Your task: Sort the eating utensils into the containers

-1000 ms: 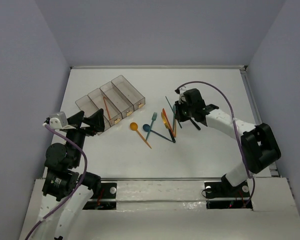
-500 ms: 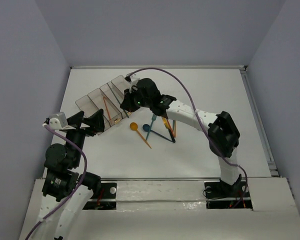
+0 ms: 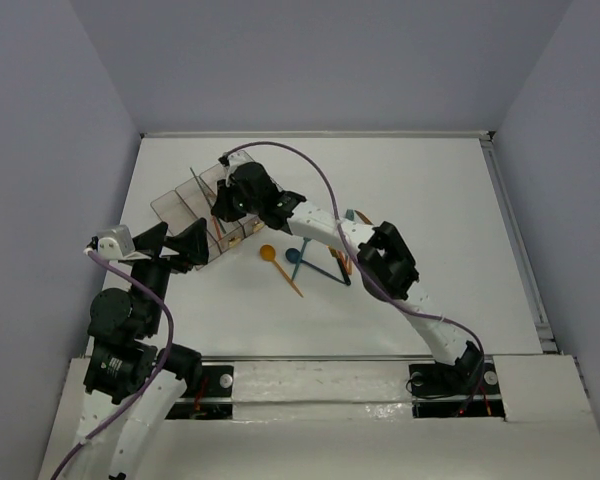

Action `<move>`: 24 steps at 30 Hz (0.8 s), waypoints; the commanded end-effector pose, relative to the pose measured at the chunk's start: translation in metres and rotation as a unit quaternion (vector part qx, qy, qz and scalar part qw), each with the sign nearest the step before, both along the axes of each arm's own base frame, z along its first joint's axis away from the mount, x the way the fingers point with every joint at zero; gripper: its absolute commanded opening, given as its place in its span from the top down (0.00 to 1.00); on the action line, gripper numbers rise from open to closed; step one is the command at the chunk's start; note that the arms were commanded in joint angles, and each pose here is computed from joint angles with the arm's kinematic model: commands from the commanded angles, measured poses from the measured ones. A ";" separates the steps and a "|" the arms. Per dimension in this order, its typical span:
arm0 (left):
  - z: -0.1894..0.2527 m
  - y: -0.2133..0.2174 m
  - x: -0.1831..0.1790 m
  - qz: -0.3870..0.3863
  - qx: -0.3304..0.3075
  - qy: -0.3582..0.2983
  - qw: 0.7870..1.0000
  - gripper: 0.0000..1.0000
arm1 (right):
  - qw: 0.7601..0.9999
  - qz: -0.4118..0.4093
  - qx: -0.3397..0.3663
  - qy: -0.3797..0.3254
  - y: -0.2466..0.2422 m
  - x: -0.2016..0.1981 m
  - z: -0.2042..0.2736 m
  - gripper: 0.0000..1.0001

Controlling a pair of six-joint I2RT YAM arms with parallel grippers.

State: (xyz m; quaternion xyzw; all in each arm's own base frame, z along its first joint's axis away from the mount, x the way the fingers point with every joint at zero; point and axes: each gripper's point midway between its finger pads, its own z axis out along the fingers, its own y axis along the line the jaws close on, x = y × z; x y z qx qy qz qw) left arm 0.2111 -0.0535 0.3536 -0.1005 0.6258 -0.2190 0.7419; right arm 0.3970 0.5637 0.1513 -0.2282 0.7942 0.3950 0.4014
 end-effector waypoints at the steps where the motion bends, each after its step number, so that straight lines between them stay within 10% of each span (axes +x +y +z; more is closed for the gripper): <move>1: 0.013 -0.003 -0.001 -0.007 -0.002 -0.027 1.000 0.01 | 0.999 -0.008 0.019 -0.027 0.019 0.009 0.017 1.00; 9: 0.012 -0.003 0.002 -0.006 0.000 -0.024 1.000 0.01 | 1.000 -0.009 -0.001 -0.025 0.022 0.014 -0.009 0.94; 13: 0.011 -0.004 0.004 -0.007 0.001 -0.022 1.000 0.01 | 0.999 0.002 0.001 -0.034 0.025 0.007 0.001 0.54; 16: 0.010 -0.005 0.005 -0.007 0.002 -0.020 1.000 0.01 | 0.998 0.003 0.013 -0.057 0.022 0.007 0.031 0.44; 24: 0.006 -0.004 0.007 -0.004 0.005 -0.011 1.000 0.01 | 0.992 -0.072 0.014 -0.104 -0.039 0.003 0.086 0.71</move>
